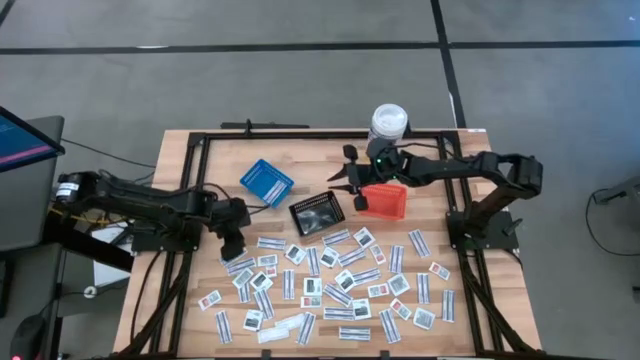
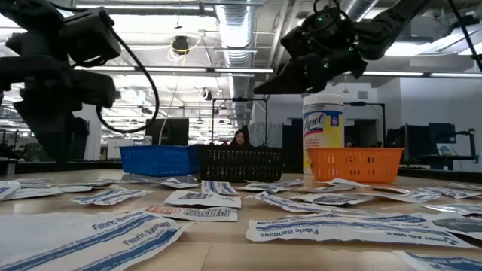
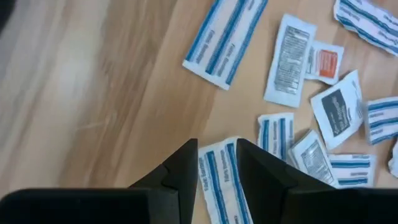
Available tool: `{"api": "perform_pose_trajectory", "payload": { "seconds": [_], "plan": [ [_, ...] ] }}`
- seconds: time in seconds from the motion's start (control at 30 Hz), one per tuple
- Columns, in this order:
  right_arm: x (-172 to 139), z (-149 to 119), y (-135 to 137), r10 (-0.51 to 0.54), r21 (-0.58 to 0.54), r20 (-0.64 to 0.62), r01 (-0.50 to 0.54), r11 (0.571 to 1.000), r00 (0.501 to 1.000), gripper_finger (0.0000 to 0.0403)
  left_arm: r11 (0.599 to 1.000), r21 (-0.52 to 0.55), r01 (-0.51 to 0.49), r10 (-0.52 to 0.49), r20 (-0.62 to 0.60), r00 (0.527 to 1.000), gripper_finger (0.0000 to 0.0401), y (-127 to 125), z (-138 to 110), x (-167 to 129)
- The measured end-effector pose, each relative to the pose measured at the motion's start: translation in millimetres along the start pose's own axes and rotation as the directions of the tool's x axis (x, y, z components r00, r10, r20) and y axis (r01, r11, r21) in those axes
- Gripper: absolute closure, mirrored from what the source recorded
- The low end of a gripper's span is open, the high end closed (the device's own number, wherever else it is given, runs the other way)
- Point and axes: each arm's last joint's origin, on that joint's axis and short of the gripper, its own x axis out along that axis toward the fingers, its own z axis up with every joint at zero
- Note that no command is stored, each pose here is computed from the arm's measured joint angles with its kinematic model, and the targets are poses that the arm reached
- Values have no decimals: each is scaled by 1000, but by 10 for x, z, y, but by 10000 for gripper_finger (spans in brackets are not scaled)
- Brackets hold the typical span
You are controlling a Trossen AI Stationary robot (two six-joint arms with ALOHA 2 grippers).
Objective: Pick & Place First Aid Supplies
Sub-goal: Put the bandage into the blue container
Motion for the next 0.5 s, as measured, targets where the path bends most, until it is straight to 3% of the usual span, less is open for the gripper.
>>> {"api": "perform_pose_trajectory", "payload": {
  "seconds": [0.17,0.5],
  "plan": [
    [-10,21,8,3,-7,2,-3,1000,1000,316,996,-38,-77,76,-30,997,290,3,-117,88],
    [-3,4,9,5,-4,-6,-5,1000,1000,316,992,-37,-125,123,-31,992,300,-8,-236,177]
  ]
}}
